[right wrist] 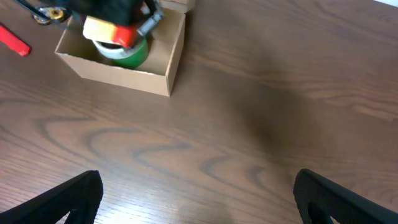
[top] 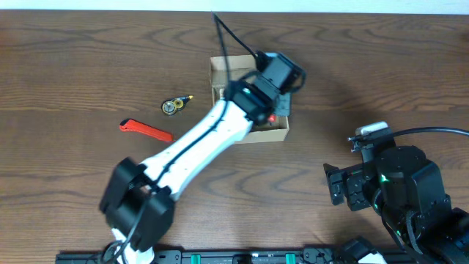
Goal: Pack container
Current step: 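Carry red stapler with left gripper and lower it into the box, then release stapler and withdraw left gripper toward the correction tape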
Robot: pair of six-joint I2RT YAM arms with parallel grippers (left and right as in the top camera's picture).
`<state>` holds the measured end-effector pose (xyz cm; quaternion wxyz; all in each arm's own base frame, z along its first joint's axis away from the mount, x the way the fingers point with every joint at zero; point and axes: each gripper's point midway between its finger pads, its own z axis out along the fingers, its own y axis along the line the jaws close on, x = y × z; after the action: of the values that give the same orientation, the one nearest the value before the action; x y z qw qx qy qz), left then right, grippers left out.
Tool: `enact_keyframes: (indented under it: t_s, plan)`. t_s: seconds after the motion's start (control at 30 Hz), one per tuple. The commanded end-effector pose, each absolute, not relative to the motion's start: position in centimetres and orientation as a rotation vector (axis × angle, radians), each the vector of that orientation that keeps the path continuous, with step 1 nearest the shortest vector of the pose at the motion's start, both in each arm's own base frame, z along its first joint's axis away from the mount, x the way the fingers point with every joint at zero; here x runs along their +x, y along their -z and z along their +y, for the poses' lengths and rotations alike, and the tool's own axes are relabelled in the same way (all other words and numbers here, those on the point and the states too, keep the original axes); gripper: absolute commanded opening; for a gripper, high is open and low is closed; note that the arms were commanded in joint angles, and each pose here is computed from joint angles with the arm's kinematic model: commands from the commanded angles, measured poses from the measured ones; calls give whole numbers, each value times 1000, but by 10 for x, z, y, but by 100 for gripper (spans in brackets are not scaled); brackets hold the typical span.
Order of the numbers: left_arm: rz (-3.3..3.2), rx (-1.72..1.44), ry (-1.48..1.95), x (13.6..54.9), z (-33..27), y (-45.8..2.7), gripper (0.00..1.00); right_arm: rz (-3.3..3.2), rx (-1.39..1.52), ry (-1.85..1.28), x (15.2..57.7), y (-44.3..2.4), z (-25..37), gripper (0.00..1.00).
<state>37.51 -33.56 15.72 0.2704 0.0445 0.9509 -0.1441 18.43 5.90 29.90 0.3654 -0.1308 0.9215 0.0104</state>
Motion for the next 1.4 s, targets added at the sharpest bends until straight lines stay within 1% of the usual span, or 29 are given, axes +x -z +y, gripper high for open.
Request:
enact_keyframes:
  t_s: [0.0,0.13,0.47,1.07,1.1,1.17,1.27,1.37]
  plan:
    - [2541,-24,343,380,-336,-149,6,2371,-346,-15,185,-298,58,99]
    - [2545,-65,318,385,-337,-136,6,2371,-346,-15,185,-298,58,99]
    - [2525,-64,349,395,-350,-121,6,2371,-346,-15,185,-298,58,99]
    - [2486,-139,286,402,-340,-123,6,2372,-346,-15,184,-298,58,99]
    - [2486,-137,290,401,-341,-123,8,2372,-346,-15,184,-298,58,99]
    - [2489,-133,306,401,-343,-124,39,2371,-346,-15,185,-298,58,99]
    - [2507,-121,335,398,-347,-122,59,2372,-346,-14,185,-298,58,99]
    - [2515,-89,347,396,-349,-124,60,2372,-346,-14,184,-298,57,99]
